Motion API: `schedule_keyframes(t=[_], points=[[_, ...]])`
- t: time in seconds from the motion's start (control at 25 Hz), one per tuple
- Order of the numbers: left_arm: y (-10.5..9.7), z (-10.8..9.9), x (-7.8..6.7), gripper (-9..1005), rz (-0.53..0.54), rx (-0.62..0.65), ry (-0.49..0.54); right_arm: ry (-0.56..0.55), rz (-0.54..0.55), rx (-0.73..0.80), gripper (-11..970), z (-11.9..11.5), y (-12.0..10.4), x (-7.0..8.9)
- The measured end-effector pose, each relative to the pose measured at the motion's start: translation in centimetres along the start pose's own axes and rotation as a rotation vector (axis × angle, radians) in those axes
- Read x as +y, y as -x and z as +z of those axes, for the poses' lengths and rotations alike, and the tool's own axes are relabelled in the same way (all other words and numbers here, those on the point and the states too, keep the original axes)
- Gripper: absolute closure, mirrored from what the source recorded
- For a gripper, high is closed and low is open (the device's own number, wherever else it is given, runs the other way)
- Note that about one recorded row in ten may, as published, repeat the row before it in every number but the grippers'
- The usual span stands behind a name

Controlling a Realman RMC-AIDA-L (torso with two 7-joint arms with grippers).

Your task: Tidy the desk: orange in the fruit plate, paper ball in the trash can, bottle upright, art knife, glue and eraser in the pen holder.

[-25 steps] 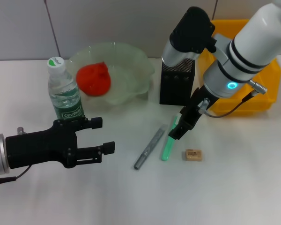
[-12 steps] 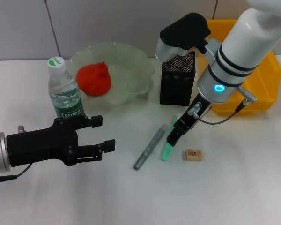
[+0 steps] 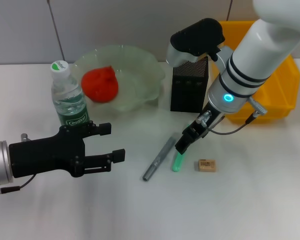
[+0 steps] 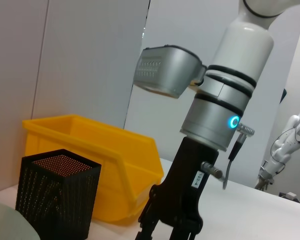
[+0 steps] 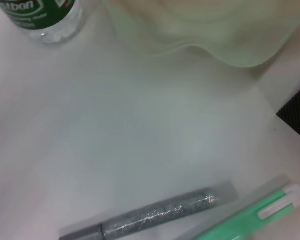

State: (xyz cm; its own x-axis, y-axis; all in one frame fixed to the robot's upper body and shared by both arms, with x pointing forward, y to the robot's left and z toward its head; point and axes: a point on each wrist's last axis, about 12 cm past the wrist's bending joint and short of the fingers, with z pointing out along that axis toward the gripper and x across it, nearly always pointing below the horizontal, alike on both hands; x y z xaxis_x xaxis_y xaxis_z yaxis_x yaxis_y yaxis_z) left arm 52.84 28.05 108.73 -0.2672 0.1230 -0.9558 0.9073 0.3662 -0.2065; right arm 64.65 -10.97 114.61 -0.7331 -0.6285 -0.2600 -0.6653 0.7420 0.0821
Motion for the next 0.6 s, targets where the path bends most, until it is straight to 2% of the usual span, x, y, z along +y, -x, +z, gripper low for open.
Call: schedule_keyframes(t=[0.6], points=[[0.08, 0.09, 0.02, 184, 0.005, -0.001, 0.001, 0.003, 0.043, -0.014, 175, 1.15, -0.42, -0.17]])
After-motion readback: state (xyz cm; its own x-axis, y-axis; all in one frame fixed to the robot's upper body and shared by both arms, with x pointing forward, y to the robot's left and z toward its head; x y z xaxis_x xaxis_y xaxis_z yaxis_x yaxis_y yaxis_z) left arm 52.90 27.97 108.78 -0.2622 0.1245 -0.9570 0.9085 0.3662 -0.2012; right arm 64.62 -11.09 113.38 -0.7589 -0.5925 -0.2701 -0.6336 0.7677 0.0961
